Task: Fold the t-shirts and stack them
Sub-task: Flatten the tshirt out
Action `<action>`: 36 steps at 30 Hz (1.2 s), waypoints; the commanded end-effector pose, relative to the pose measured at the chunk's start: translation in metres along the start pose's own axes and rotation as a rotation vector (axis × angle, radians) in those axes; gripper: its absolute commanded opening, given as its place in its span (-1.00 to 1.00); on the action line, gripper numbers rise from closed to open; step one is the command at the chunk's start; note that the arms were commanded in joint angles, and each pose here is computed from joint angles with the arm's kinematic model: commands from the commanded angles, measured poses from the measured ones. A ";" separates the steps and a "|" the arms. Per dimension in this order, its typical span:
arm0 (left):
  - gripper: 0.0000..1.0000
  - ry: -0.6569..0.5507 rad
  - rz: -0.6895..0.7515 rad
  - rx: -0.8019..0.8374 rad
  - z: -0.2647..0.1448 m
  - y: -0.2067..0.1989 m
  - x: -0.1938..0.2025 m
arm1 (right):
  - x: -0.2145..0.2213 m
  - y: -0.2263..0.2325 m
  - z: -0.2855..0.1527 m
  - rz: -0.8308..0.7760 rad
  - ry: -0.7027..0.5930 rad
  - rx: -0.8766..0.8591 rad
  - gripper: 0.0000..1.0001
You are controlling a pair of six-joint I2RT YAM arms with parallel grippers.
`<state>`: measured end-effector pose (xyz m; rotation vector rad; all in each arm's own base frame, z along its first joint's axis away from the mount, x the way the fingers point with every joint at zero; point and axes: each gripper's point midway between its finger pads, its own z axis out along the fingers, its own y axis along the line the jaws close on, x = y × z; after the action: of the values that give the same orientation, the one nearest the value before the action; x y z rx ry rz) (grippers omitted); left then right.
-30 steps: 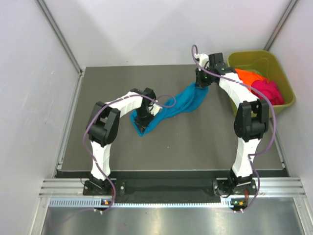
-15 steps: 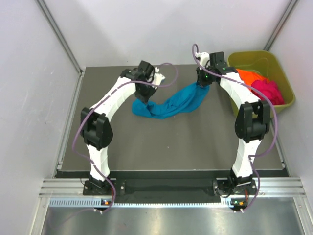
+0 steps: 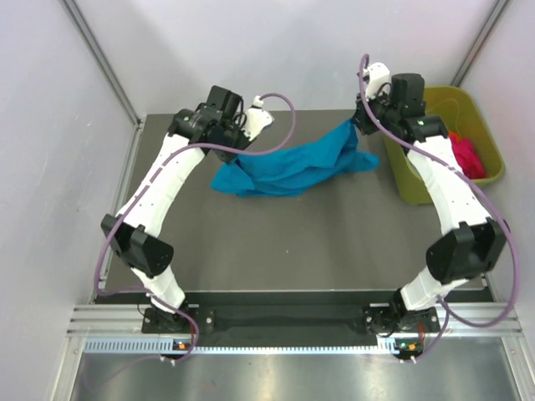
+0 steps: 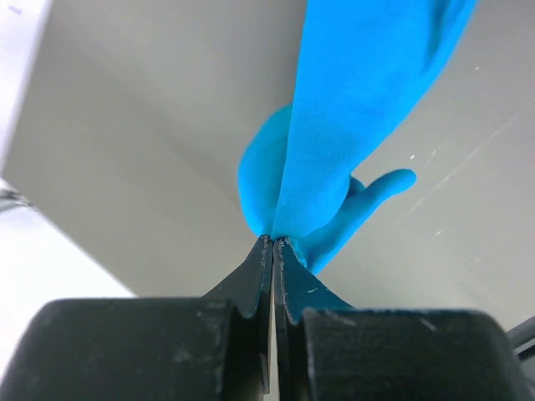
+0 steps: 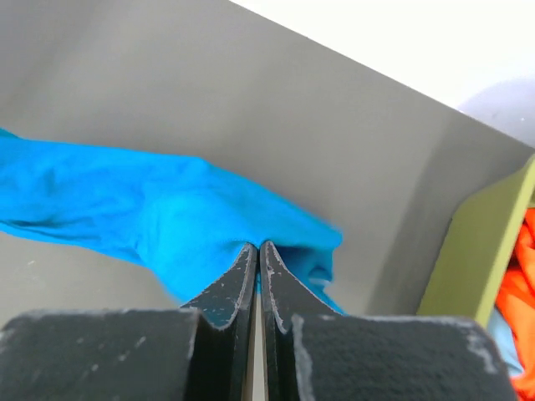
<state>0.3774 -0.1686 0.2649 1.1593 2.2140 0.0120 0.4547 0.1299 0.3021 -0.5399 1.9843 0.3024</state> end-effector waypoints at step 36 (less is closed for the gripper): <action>0.16 -0.009 -0.349 0.089 0.123 0.046 0.019 | 0.060 -0.027 0.129 0.140 0.132 -0.063 -1.00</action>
<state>0.4881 -0.1413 0.1792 0.8172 2.3457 -0.1580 0.5363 0.1462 0.1712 -0.4795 2.2208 0.4198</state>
